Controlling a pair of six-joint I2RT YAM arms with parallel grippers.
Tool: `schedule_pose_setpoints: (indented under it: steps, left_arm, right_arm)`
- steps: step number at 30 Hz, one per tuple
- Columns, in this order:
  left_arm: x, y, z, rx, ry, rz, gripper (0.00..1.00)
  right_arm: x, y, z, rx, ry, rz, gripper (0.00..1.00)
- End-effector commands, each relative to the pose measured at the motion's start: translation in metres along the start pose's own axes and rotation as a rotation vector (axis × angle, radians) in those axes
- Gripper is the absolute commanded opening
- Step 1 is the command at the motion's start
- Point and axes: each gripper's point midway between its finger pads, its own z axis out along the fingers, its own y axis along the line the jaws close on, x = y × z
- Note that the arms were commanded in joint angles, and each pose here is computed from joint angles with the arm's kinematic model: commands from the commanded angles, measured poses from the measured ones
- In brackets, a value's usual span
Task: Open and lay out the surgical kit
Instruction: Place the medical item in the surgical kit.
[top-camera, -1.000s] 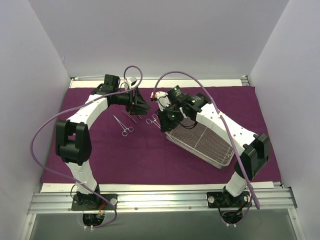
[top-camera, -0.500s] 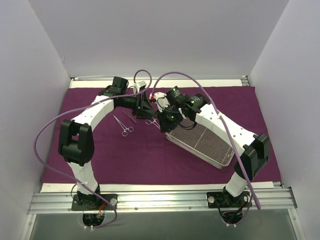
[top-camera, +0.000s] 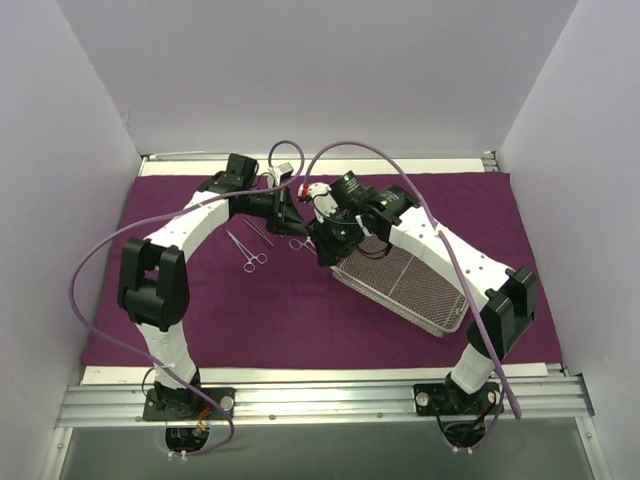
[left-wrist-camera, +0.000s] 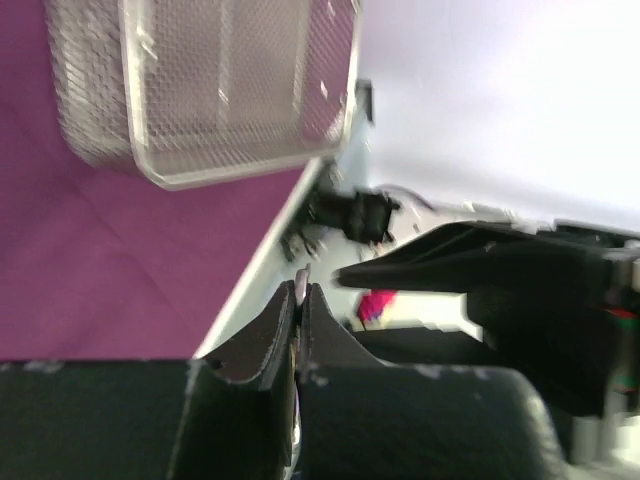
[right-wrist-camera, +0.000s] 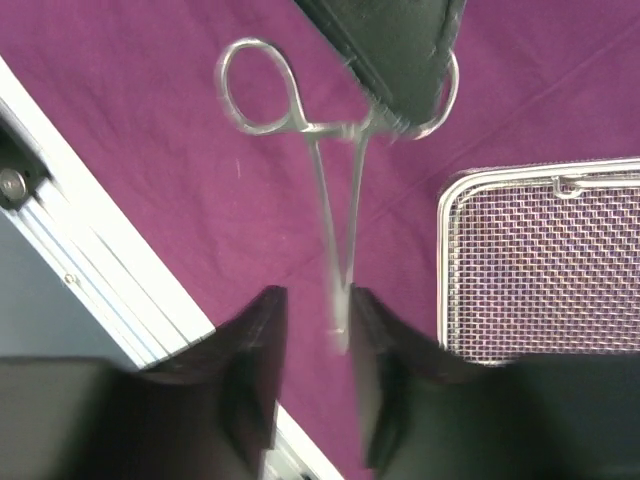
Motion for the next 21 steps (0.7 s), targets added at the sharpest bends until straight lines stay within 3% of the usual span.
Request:
schedule_pose_setpoints:
  steps: [1,6,10,14,17,21]
  left_arm:
    - [-0.046,-0.016,-0.032,-0.033,-0.243,0.110,0.02]
    - [-0.090,-0.029,-0.078,-0.107,-0.539,0.259,0.02]
    - [-0.101,-0.054,-0.105,-0.179,-0.684,0.391,0.02]
    - [-0.114,-0.068,-0.122,-0.243,-0.776,0.470,0.02]
    - [-0.120,-0.077,-0.138,-0.309,-0.845,0.521,0.02]
    - [-0.118,-0.080,-0.149,-0.356,-0.886,0.551,0.02]
  right_arm:
    - [-0.026,-0.024,-0.018,0.073,-0.073,0.183,0.40]
    - [-0.074,-0.070,-0.040,0.094,-0.215,0.494,0.56]
    - [-0.111,-0.093,-0.049,0.052,-0.313,0.792,0.67]
    - [-0.142,-0.082,-0.034,-0.149,-0.331,1.207,0.66]
    - [-0.177,-0.074,-0.033,-0.261,-0.440,1.404,0.66]
    - [-0.200,-0.058,-0.037,-0.316,-0.528,1.532,0.66]
